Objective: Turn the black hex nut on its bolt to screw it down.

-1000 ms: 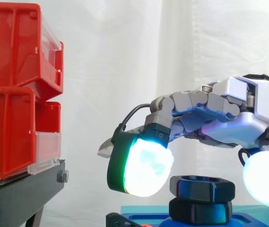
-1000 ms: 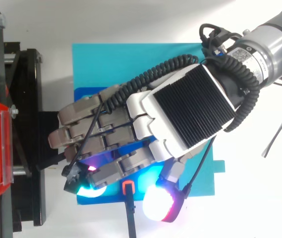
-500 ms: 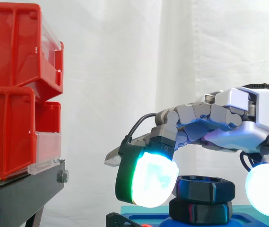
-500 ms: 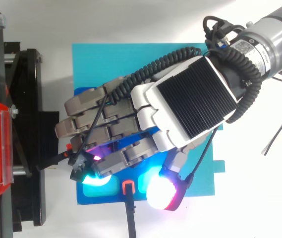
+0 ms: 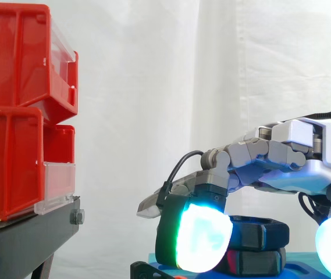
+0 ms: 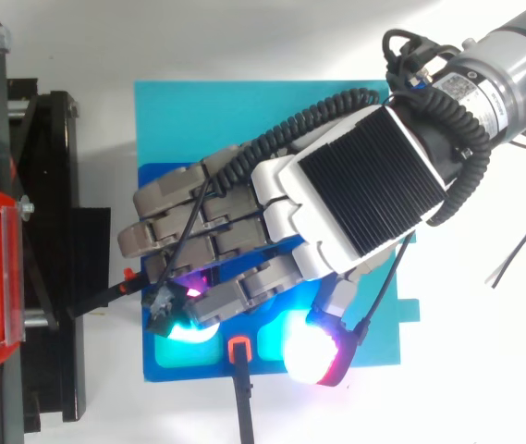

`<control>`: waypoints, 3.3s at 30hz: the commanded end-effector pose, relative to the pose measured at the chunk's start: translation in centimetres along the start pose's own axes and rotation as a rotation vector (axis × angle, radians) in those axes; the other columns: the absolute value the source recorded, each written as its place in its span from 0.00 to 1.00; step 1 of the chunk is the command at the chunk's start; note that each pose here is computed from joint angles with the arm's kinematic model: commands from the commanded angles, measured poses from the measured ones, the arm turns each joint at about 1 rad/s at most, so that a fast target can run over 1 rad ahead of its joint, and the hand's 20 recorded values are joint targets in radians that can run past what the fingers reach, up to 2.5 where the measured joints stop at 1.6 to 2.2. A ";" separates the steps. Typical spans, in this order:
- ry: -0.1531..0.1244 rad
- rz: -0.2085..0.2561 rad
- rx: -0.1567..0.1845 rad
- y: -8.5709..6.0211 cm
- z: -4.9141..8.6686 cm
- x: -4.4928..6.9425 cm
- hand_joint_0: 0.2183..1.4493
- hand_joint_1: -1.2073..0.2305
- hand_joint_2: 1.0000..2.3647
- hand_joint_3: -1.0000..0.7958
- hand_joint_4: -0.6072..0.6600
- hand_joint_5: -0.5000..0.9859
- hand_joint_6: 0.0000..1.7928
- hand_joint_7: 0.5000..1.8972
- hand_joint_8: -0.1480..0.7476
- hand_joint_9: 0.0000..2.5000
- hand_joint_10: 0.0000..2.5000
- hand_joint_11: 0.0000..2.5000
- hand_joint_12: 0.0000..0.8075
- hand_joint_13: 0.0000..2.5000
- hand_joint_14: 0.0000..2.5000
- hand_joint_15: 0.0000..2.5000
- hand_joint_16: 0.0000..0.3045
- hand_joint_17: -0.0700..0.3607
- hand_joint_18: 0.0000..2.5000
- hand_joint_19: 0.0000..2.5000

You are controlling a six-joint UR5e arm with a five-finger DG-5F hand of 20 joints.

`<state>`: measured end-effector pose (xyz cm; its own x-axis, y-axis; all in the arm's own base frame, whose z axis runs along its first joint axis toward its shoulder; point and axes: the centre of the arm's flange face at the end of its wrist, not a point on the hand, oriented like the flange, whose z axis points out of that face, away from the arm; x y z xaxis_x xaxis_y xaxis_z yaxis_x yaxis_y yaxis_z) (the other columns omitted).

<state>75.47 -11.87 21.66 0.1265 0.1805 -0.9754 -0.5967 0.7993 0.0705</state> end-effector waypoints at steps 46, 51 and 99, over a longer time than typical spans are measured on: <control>-0.005 -0.019 -0.011 -1.4 -1.6 -0.6 0.25 0.43 0.00 0.32 0.65 0.23 0.28 0.41 0.47 0.20 0.00 0.15 0.41 0.17 0.00 0.06 0.14 0.39 0.13 0.09; -0.003 -0.019 -0.011 -1.4 -1.7 -0.5 0.26 0.42 0.00 0.33 0.65 0.23 0.28 0.41 0.47 0.20 0.00 0.15 0.40 0.18 0.00 0.06 0.14 0.39 0.14 0.09; 0.040 0.026 -0.050 -1.7 1.7 -7.5 0.15 0.49 0.00 0.28 0.66 0.19 0.28 0.27 0.51 0.19 0.00 0.14 0.48 0.17 0.00 0.06 0.19 0.46 0.14 0.07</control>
<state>76.90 -13.58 26.89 0.1635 0.1795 -0.9701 -0.6316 0.7744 0.0369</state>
